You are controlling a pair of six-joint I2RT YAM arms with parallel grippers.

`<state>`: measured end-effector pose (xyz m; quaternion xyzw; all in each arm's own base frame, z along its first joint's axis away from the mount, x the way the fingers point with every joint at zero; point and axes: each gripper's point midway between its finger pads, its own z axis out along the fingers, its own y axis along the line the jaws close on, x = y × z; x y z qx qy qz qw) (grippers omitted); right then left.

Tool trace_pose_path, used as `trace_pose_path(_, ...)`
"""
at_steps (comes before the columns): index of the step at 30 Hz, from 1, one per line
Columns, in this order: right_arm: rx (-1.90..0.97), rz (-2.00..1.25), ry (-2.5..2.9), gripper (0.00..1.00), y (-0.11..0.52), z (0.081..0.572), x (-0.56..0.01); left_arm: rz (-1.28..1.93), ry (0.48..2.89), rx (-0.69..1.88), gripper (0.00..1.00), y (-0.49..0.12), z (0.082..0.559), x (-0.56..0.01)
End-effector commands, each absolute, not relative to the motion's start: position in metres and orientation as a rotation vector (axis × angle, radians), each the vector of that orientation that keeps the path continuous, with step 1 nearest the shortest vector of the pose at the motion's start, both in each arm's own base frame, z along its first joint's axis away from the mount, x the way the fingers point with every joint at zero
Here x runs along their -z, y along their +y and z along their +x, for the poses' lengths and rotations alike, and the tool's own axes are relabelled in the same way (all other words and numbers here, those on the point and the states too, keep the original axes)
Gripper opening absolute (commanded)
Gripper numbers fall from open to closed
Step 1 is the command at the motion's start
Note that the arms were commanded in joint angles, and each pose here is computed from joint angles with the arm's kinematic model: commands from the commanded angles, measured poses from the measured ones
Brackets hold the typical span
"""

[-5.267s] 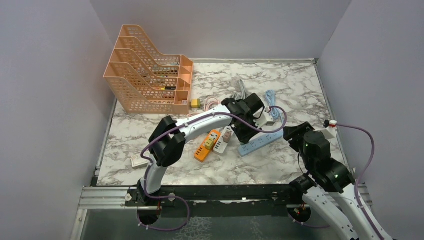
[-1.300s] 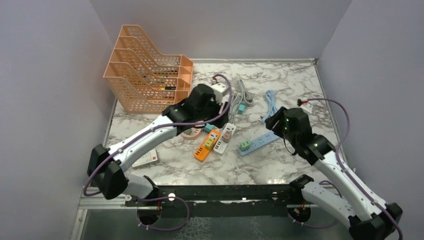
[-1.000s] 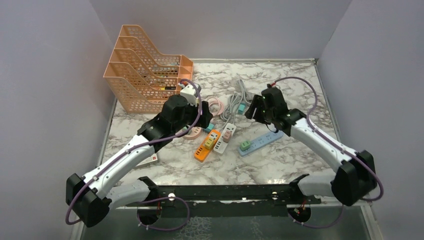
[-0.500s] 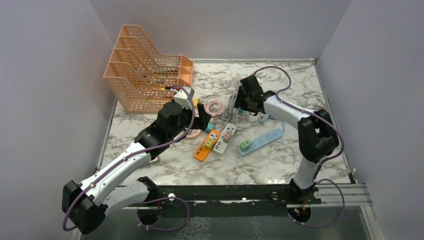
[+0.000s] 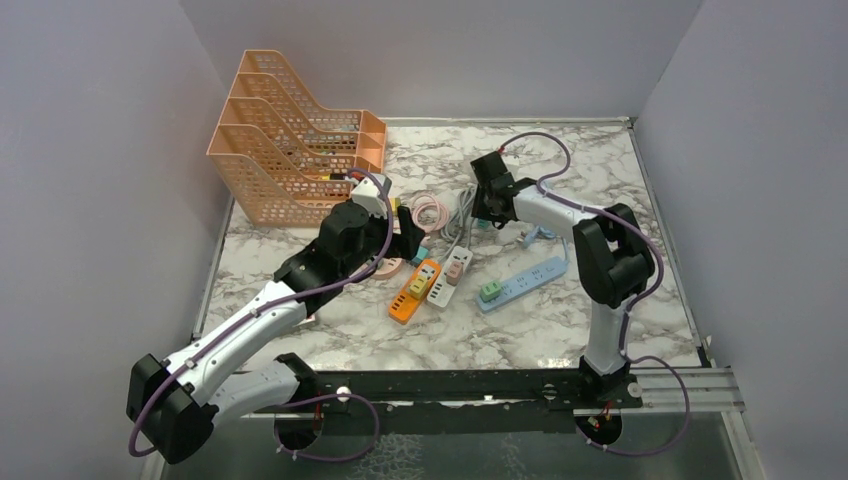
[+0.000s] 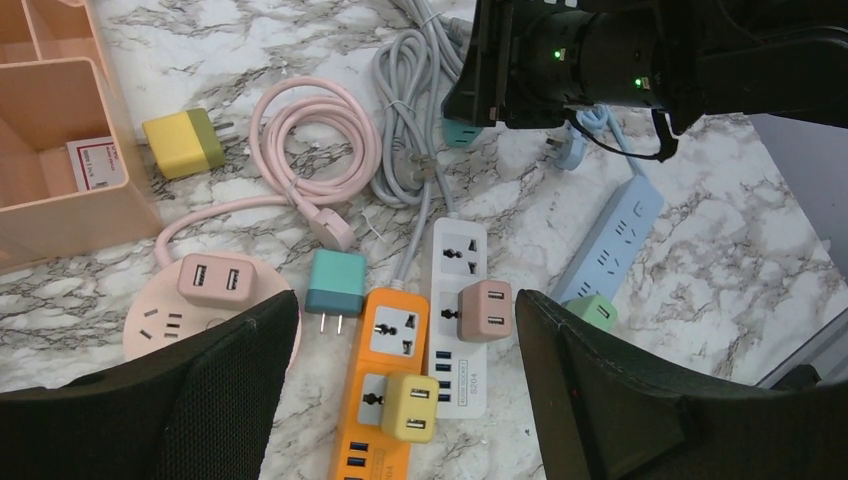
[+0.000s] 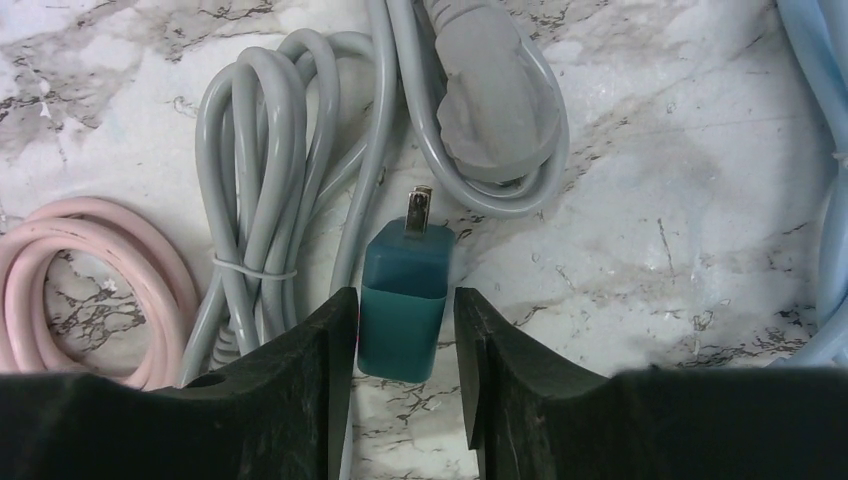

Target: Insert the plug

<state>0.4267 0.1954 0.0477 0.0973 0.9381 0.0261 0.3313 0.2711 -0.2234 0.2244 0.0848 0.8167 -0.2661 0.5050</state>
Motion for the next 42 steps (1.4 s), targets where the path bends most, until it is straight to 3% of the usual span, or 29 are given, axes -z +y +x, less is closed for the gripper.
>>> trace_pose_path(1,-0.005,0.224,2.422,0.37,0.192,0.438,-0.048,0.213,1.957,0.678,0.82,-0.229,0.272,-0.227)
trace_pose_path(5,-0.106,0.221,2.395,0.17,0.199,0.431,-0.057,0.210,1.963,0.691,0.82,-0.230,0.271,-0.226)
trace_pose_path(7,-0.211,0.221,2.334,0.14,0.206,0.428,-0.074,0.204,1.963,0.711,0.82,-0.233,0.270,-0.225)
trace_pose_path(15,-0.566,0.219,2.183,0.14,0.227,0.394,-0.153,0.171,1.937,0.840,0.90,-0.250,0.269,-0.236)
trace_pose_path(26,-1.335,-0.039,1.781,0.16,0.277,0.301,-0.293,-0.066,1.757,1.085,0.91,-0.253,0.266,-0.298)
trace_pose_path(35,-1.650,-0.214,1.452,0.17,0.279,0.243,-0.381,-0.033,1.554,1.346,0.88,-0.268,0.246,-0.364)
trace_pose_path(42,-1.743,-0.241,1.353,0.17,0.278,0.229,-0.409,0.100,1.419,1.498,0.83,-0.285,0.223,-0.404)
